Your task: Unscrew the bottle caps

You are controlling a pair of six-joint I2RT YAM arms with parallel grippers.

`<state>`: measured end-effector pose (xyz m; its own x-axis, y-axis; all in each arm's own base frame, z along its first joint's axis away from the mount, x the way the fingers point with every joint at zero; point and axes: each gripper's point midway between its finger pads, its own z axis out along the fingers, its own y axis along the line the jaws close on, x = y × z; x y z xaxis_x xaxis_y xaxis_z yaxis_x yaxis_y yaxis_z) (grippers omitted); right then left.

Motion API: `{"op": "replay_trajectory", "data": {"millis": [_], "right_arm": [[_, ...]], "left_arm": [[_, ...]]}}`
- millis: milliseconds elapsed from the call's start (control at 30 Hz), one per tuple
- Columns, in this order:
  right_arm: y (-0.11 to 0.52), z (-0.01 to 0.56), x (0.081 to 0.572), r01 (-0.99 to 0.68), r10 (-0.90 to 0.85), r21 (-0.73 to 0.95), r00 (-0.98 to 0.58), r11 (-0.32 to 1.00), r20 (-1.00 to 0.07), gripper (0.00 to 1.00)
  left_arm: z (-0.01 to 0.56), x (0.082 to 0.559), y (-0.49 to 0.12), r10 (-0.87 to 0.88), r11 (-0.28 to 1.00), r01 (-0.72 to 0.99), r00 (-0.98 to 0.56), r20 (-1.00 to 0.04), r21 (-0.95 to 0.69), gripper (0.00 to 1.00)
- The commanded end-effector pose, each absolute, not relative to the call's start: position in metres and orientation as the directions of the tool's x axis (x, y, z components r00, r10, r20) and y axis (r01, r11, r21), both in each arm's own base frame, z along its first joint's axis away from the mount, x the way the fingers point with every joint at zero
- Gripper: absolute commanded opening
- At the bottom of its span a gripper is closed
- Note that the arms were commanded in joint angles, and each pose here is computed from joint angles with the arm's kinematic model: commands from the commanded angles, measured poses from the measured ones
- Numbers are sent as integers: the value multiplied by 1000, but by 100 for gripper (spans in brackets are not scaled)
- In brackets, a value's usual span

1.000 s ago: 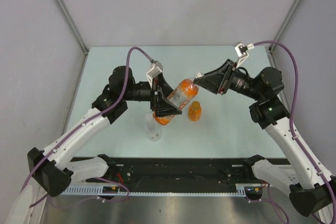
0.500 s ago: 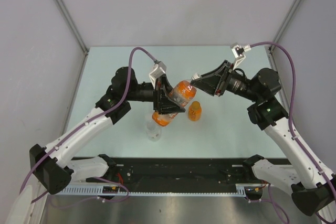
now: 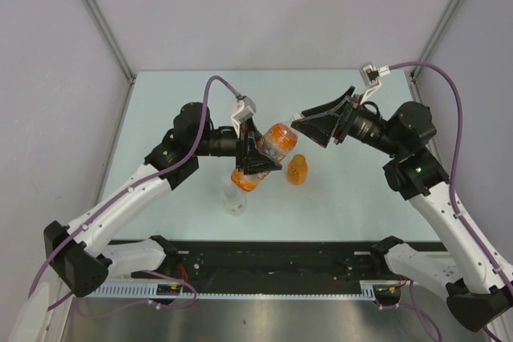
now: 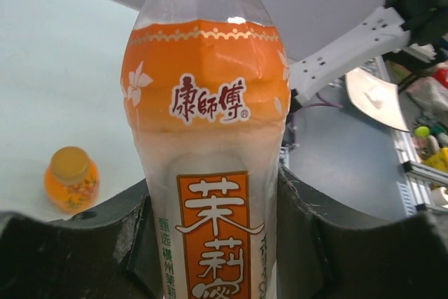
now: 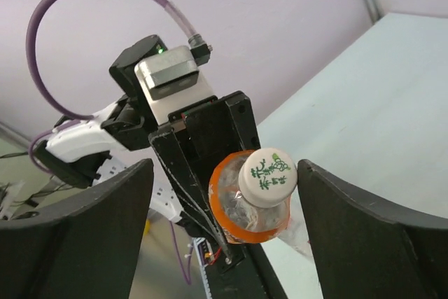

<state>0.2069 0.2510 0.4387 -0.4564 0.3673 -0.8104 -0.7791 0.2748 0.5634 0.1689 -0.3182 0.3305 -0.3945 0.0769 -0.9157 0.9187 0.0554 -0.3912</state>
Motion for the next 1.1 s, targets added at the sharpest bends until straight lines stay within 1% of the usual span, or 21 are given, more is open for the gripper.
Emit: {"op": "replay_trajectory", "data": {"millis": [0, 33, 67, 133, 167, 200, 333, 433, 467, 533, 600, 633, 700, 733, 767, 800, 900, 1000, 1033, 1067], "right_arm": [[232, 469, 207, -768, 414, 518, -360, 377, -836, 88], [229, 470, 208, -760, 421, 519, -354, 391, -835, 88], [225, 475, 211, -748, 439, 518, -334, 415, -834, 88], [221, 473, 214, -719, 446, 531, -335, 449, -830, 89], [217, 475, 217, -701, 461, 535, -321, 472, -827, 88], [215, 474, 218, -689, 465, 539, -319, 484, -826, 89], [205, 479, 219, -650, 504, 548, -280, 527, -817, 88], [202, 479, 220, -612, 528, 566, -267, 553, -806, 85], [197, 478, 225, -576, 548, 577, -250, 578, -798, 82], [199, 474, 225, -549, 553, 583, -244, 599, -797, 82], [203, 470, 223, -525, 563, 607, -265, 597, -783, 82], [205, 467, 227, -505, 568, 614, -265, 606, -779, 82], [210, 466, 227, -493, 583, 636, -281, 594, -762, 81], [213, 464, 227, -479, 590, 646, -286, 595, -755, 80], [218, 462, 230, -473, 591, 650, -291, 595, -753, 79], [221, 459, 231, -461, 594, 659, -300, 594, -746, 79], [223, 454, 240, -423, 608, 673, -299, 607, -736, 73], [222, 454, 246, -400, 629, 687, -286, 607, -723, 63], [222, 455, 247, -400, 633, 687, -280, 607, -722, 57], [223, 458, 248, -401, 641, 692, -275, 601, -716, 54]], "left_arm": [[349, 190, -309, 61, 204, 948, -263, -963, -246, 33], [349, 195, -307, 61, 233, 945, -251, -966, -231, 30], [347, 205, -305, 63, 297, 930, -244, -968, -215, 20], [349, 211, -304, 67, 347, 923, -202, -977, -167, 11], [351, 214, -302, 65, 375, 916, -181, -981, -144, 0], [352, 218, -302, 70, 415, 903, -151, -986, -109, 0], [355, 219, -304, 43, 439, 897, -71, -997, -45, 0], [347, 221, -304, 41, 468, 884, -42, -998, -18, 0], [349, 222, -306, 44, 471, 882, -9, -999, 13, 0], [344, 227, -305, 57, 498, 867, 3, -998, 31, 0], [342, 229, -307, 63, 518, 854, 14, -998, 44, 0], [339, 235, -304, 70, 560, 827, 17, -997, 53, 0], [344, 233, -309, 63, 567, 819, 58, -996, 83, 0], [345, 236, -308, 63, 591, 801, 72, -995, 95, 0], [345, 231, -314, 71, 577, 809, 94, -993, 118, 0], [345, 234, -313, 78, 603, 788, 100, -992, 127, 0], [348, 234, -316, 87, 621, 770, 118, -989, 146, 0], [349, 233, -316, 82, 637, 757, 122, -989, 146, 0], [350, 233, -316, 80, 641, 754, 120, -990, 143, 0], [348, 232, -317, 82, 643, 752, 118, -990, 143, 0]]}}
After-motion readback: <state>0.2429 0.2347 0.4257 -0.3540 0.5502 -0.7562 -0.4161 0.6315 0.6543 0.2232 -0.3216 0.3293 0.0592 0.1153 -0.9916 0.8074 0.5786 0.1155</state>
